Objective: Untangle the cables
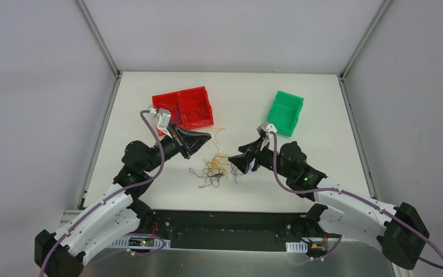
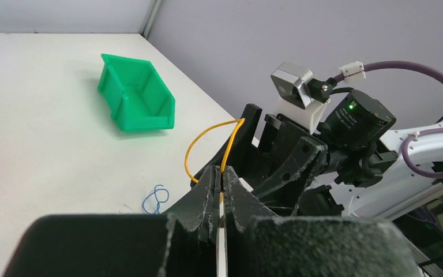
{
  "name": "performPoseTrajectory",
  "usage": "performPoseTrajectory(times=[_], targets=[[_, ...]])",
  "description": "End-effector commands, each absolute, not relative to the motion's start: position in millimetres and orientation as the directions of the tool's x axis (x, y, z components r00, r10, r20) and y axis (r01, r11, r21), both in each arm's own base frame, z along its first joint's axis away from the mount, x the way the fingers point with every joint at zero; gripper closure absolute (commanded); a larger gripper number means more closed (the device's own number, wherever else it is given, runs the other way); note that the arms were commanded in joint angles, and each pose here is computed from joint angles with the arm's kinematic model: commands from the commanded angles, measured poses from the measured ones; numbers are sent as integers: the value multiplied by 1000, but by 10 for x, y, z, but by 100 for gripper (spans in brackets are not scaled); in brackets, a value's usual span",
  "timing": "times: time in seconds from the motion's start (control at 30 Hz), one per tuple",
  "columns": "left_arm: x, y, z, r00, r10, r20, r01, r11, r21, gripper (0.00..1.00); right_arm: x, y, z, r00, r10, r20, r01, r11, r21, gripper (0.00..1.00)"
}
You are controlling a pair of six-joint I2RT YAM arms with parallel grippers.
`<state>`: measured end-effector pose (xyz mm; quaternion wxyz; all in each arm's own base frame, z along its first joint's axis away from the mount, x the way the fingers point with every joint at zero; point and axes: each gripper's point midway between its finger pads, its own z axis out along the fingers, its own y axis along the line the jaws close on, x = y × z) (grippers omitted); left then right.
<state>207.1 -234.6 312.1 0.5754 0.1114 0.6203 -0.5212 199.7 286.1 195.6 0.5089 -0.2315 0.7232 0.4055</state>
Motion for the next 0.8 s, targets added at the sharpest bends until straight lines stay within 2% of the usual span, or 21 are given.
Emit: performPoseTrajectory(times=[0.0, 0.23, 0.27, 0.33, 0.4, 0.43, 0.47, 0.6, 0.67, 0.73, 0.77], targets=[[1908, -2413, 3530, -275, -503, -819, 816, 328, -475, 100, 1646, 3112, 2257, -328, 76, -942, -881, 335, 334, 33], [1913, -2439, 3519, -284, -498, -819, 819, 318, -478, 100, 1698, 3260, 2089, -353, 2, -936, -862, 387, 326, 36], [1921, -2439, 3516, -284, -499, -818, 817, 320, -479, 100, 1716, 3278, 2071, -364, -4, -931, -857, 394, 333, 39], [1946, -2449, 3485, -291, -500, -816, 811, 324, -488, 100, 1721, 3324, 2030, -383, -20, -923, -852, 392, 346, 54], [2045, -2464, 3393, -305, -498, -811, 785, 351, -511, 100, 1729, 3357, 2020, -404, -20, -915, -843, 396, 363, 77], [2125, -2463, 3326, -311, -497, -810, 762, 379, -525, 100, 1766, 3350, 2030, -414, -6, -910, -829, 415, 374, 96], [2233, -2449, 3224, -322, -497, -806, 722, 422, -548, 100, 1804, 3327, 2047, -427, 18, -904, -808, 441, 390, 100], [2659, -2396, 2711, -391, -475, -788, 528, 586, -615, 98, 1868, 3182, 2204, -449, 144, -882, -755, 467, 461, 100], [2698, -2554, 2580, -462, -404, -790, 541, 577, -612, 75, 1904, 3092, 2271, -462, 193, -865, -730, 471, 495, 100], [2733, -2690, 2531, -514, -363, -777, 547, 559, -623, 40, 1986, 2971, 2311, -481, 256, -838, -685, 487, 542, 100], [2753, -2728, 2469, -538, -351, -766, 536, 559, -633, 27, 2039, 2908, 2319, -485, 288, -826, -658, 501, 562, 100]])
